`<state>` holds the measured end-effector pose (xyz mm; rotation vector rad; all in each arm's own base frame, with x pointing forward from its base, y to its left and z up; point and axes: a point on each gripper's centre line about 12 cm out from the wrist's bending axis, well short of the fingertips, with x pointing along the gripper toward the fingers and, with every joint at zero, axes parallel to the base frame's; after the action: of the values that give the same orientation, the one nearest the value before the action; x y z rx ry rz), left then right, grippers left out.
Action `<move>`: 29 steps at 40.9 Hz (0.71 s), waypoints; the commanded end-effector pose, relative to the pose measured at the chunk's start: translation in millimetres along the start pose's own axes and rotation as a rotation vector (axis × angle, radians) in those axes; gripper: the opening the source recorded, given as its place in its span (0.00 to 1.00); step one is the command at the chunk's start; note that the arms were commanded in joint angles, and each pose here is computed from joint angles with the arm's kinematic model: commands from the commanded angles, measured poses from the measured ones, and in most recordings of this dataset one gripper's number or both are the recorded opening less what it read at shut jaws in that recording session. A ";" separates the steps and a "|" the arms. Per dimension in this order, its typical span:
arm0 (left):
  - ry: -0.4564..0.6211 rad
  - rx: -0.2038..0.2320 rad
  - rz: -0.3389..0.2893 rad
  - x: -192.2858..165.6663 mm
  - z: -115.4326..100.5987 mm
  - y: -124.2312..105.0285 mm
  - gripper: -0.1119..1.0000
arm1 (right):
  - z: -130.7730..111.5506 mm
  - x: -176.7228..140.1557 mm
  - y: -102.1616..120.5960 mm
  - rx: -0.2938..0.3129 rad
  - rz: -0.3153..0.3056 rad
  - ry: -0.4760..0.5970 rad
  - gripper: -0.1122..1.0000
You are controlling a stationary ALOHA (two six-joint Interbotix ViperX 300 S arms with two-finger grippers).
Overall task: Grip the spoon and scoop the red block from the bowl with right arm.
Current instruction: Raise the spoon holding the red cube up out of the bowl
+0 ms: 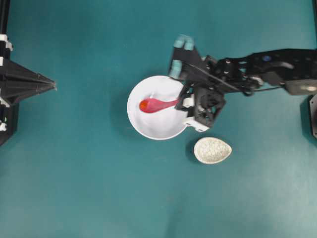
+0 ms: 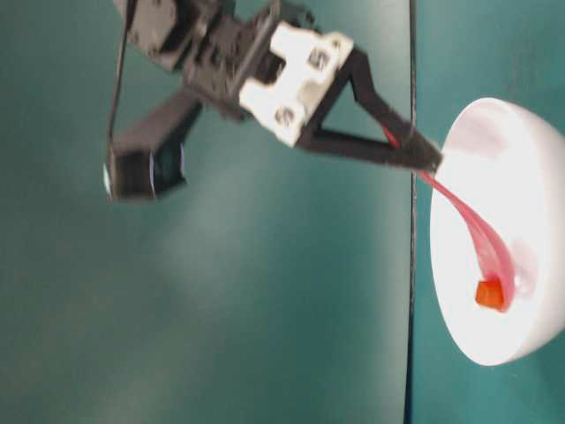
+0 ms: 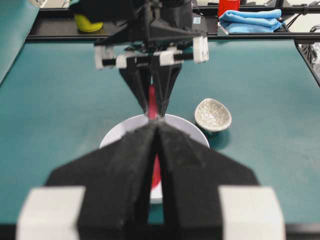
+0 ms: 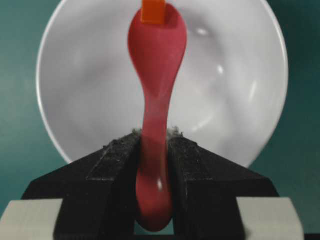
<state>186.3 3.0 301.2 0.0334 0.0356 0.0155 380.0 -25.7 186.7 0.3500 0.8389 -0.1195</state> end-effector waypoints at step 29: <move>0.051 -0.017 -0.001 -0.2 2.4 0.0 0.10 | 24.0 -116.1 25.7 -0.044 0.099 -0.316 0.30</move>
<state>184.7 3.2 291.7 0.0175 0.1152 0.0168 325.5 -14.8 269.0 0.3273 0.5723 -0.0766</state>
